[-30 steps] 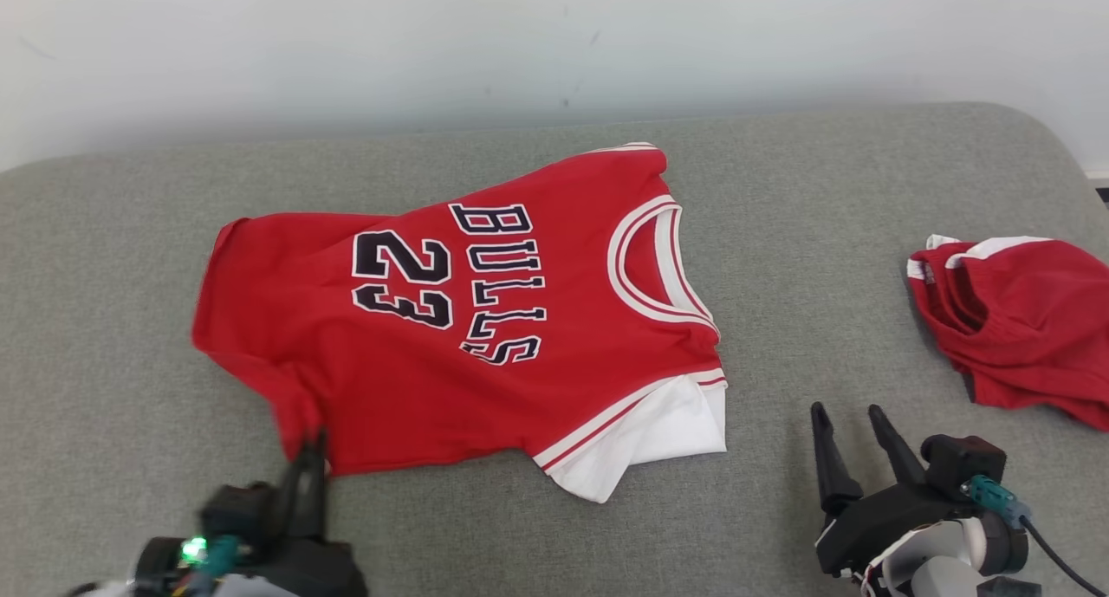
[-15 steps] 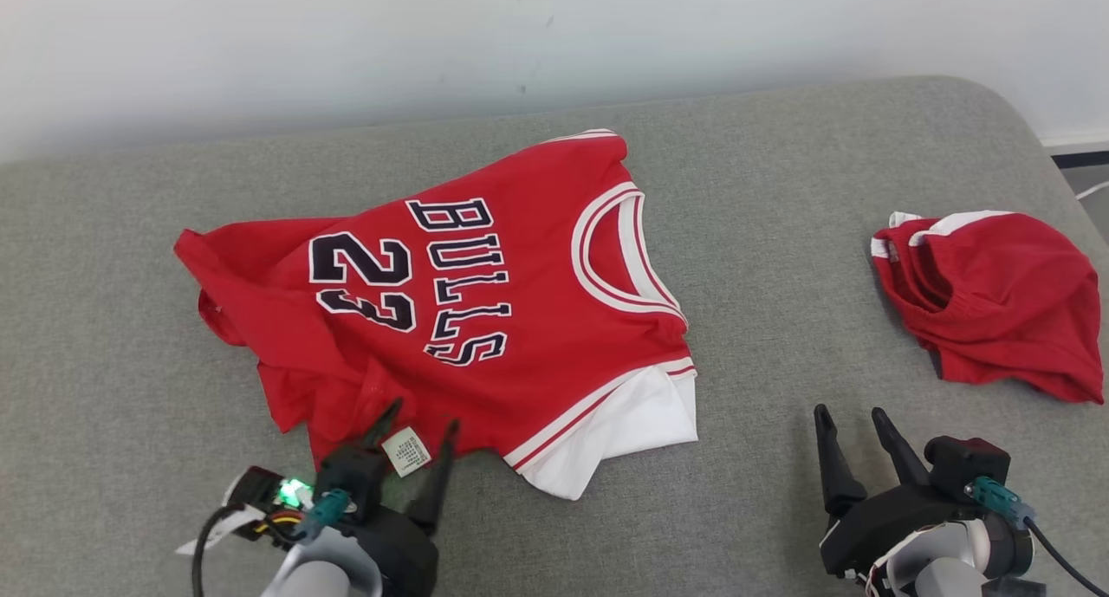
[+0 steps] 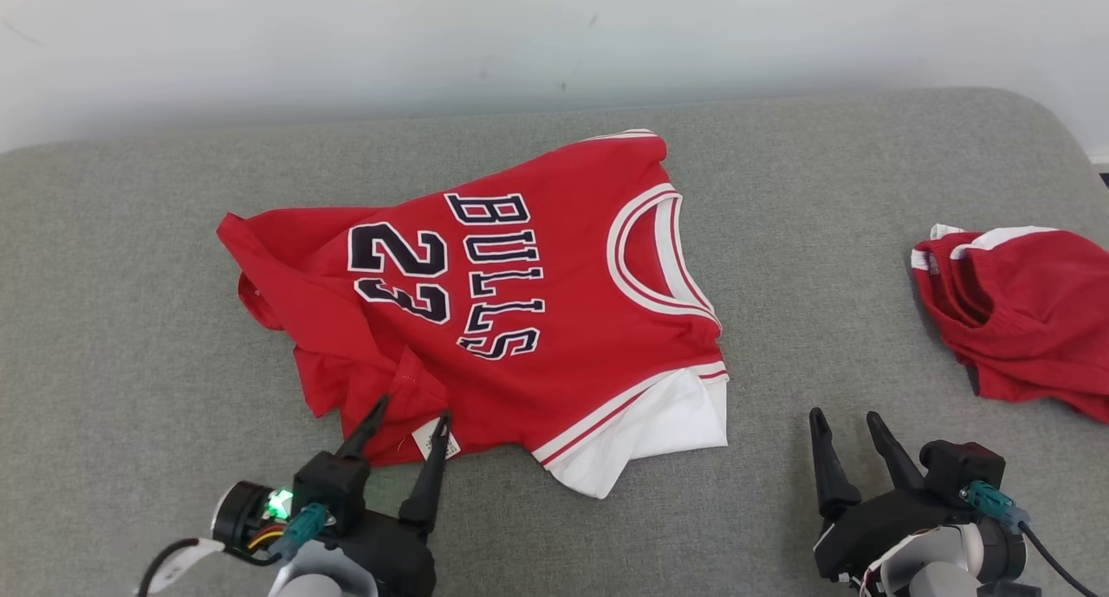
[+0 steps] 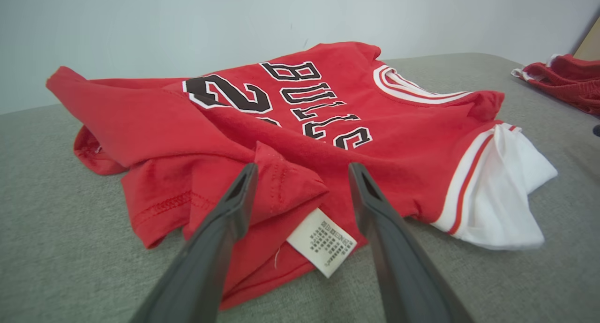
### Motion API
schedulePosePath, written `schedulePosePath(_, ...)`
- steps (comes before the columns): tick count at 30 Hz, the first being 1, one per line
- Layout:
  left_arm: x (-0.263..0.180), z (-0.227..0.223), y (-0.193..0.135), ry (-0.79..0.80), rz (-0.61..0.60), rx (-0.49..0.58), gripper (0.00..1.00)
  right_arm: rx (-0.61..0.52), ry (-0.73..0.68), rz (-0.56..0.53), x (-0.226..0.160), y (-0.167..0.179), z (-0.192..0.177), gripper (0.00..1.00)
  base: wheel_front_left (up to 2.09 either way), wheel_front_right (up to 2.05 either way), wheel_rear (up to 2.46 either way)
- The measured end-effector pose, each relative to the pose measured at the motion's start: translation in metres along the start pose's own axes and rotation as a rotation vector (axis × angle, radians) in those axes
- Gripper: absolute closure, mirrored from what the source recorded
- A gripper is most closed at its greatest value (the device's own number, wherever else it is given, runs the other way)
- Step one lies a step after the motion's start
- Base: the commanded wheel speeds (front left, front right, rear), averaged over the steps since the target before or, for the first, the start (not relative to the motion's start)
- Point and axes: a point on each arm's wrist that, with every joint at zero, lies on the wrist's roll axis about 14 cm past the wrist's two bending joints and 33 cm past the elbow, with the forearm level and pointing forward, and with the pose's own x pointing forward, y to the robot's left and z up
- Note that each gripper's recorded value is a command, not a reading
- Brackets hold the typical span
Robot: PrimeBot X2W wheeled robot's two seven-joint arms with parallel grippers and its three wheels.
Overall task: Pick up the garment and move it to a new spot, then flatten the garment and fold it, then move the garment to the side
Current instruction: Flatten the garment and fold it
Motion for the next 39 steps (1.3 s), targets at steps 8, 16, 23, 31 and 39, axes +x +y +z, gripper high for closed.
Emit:
schedulePosePath(8,0.003,-0.006,0.013,0.016,0.026,-0.022,0.00,-0.002,0.008,0.002,0.000,0.000,-0.003,0.00,0.00,0.00,0.00)
schedulePosePath(16,0.017,-0.014,0.014,0.046,0.023,-0.048,0.00,-0.007,0.008,-0.020,-0.003,-0.009,-0.002,0.00,0.00,0.00,0.00)
schedulePosePath(23,0.022,-0.022,0.015,0.070,0.026,-0.073,0.59,-0.004,0.003,-0.035,-0.004,-0.014,-0.001,0.00,0.00,0.00,0.00)
schedulePosePath(31,0.021,-0.019,0.016,0.063,0.013,-0.074,1.00,-0.003,0.007,-0.022,0.001,-0.009,-0.002,0.00,0.00,0.00,0.00)
schedulePosePath(39,0.013,0.030,0.038,-0.100,0.084,-0.070,1.00,0.000,0.016,-0.013,0.002,-0.006,-0.006,0.00,0.00,0.00,0.00)
